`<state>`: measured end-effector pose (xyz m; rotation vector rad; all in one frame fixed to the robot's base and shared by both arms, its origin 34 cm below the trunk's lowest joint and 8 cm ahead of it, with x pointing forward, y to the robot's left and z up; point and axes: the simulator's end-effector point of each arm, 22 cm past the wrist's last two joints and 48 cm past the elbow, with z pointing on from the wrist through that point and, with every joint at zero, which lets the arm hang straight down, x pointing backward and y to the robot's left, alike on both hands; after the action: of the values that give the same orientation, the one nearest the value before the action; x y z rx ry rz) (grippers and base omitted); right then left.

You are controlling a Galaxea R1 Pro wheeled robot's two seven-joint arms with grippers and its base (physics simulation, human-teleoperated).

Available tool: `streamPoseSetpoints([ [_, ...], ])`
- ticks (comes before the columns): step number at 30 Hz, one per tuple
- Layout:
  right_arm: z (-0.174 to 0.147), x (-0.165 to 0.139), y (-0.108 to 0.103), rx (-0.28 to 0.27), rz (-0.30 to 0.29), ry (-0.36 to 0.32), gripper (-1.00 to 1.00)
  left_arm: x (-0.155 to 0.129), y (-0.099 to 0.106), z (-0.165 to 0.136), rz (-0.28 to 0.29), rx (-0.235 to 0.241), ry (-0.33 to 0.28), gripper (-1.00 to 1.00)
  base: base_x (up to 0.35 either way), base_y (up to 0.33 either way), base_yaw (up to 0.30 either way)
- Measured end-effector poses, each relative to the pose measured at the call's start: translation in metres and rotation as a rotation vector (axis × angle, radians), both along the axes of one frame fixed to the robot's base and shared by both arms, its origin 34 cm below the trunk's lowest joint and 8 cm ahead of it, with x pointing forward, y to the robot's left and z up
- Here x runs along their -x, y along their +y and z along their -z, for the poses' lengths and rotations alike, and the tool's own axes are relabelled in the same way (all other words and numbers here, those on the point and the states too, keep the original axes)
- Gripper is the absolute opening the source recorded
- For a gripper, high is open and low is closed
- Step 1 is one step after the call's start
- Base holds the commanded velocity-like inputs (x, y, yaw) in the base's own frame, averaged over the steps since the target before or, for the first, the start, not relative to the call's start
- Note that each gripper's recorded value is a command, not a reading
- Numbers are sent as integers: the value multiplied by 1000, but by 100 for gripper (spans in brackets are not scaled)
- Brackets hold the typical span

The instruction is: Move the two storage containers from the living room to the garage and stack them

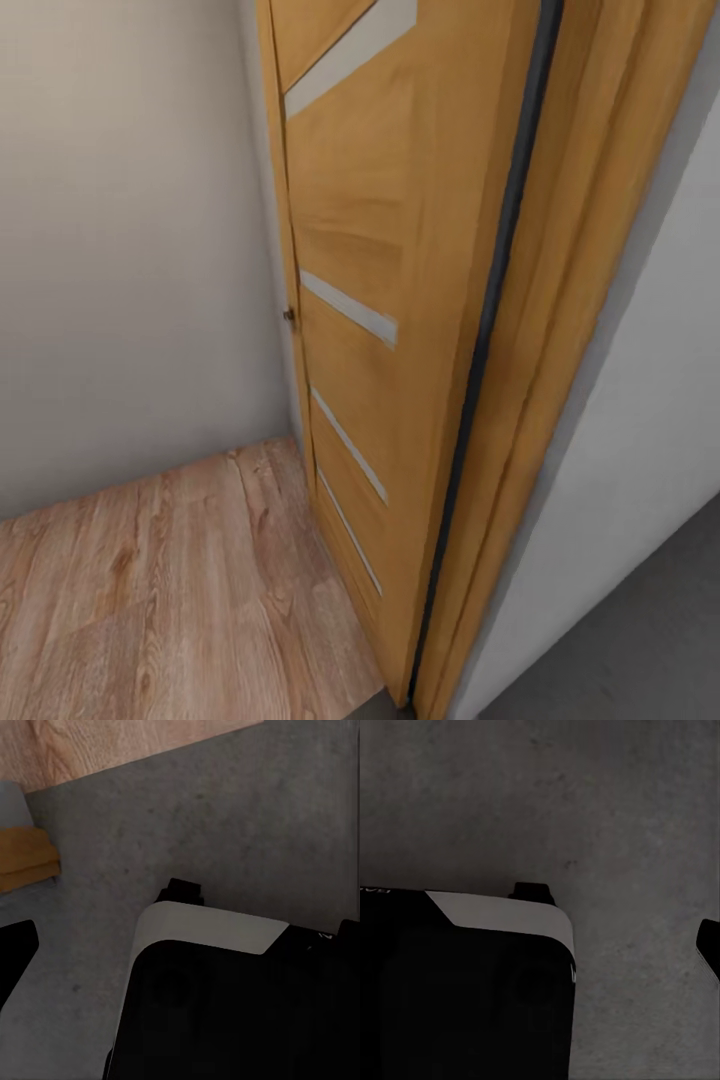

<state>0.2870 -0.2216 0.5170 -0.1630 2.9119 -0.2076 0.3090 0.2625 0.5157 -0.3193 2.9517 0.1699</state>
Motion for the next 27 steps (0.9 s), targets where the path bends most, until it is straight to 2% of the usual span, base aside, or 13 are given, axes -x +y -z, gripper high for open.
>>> streamPoseSetpoints([
  [27,1,3,0,0,-2,9,100,3,0,2,0,0,8,100,235,0,263],
])
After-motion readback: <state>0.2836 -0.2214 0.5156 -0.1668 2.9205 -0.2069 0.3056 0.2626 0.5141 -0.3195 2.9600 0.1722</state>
